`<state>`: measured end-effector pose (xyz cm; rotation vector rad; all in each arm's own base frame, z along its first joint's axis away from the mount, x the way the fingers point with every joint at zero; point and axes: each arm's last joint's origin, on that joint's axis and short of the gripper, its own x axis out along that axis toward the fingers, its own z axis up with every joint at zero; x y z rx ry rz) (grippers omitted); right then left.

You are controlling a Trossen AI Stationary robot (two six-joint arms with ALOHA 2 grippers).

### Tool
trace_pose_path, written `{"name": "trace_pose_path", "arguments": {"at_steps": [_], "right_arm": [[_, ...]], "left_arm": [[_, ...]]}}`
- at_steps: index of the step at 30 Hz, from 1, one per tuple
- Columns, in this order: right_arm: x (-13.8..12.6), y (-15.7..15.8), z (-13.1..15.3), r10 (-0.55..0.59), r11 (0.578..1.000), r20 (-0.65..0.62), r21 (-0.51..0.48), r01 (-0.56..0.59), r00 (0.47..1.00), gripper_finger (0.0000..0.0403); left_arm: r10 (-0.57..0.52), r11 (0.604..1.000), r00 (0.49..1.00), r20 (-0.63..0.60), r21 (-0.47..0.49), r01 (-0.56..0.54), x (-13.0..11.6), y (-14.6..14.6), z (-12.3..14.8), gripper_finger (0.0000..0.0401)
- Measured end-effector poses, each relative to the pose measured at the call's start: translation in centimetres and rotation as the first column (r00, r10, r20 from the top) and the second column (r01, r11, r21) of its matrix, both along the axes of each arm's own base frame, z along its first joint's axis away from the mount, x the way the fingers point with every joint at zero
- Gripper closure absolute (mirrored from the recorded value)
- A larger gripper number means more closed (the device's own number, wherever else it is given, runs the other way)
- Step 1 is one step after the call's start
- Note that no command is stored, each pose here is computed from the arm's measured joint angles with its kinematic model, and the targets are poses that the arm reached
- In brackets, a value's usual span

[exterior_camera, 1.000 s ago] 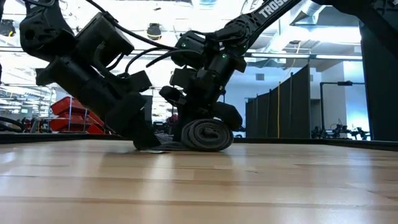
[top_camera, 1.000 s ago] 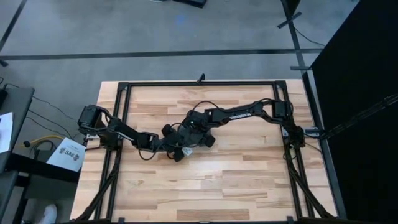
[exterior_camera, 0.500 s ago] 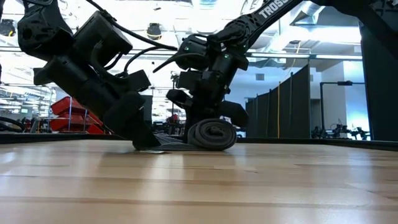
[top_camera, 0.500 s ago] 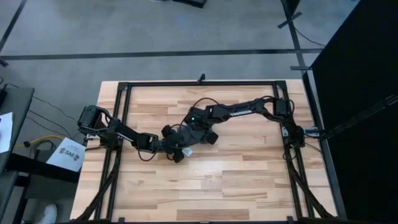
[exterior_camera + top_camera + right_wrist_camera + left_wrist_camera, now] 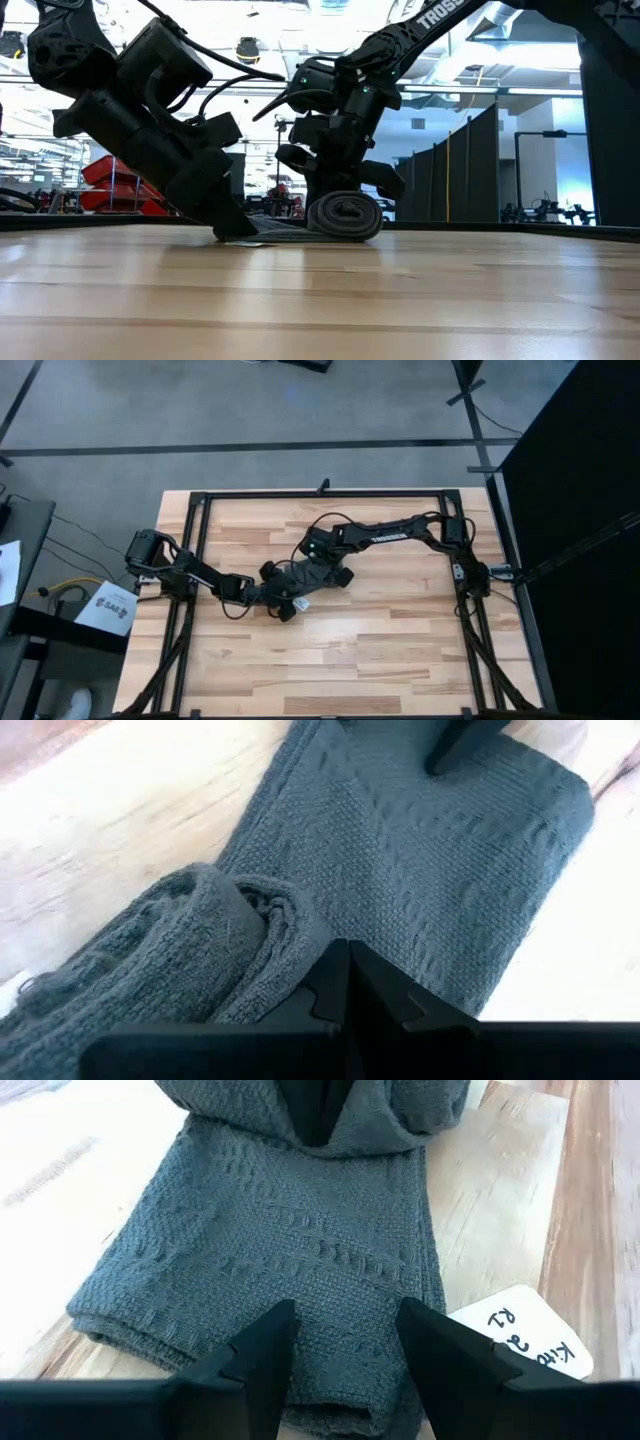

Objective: Roll towel
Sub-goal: Roll the gray towel

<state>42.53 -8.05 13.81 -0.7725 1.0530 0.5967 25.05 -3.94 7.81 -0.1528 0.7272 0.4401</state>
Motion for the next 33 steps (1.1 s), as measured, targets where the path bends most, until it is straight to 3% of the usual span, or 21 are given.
{"name": "trace_pose_path", "arguments": {"at_steps": [22, 33], "right_arm": [[0.1, 3.4, 0.2, 0.071, 0.997, 0.0, 0.003, -0.071, 0.997, 0.0403], [0.5, 4.0, 1.3, 0.061, 0.998, 0.072, 0.004, -0.062, 0.996, 0.0403]], "left_arm": [[-0.136, 0.983, 0.979, -0.151, 0.1, 0.152, -2.2, 1.0, 3.1, 0.0228], [-0.128, 0.976, 0.985, -0.113, 0.16, 0.145, -1.4, 1.7, 4.5, 0.0228]]}}
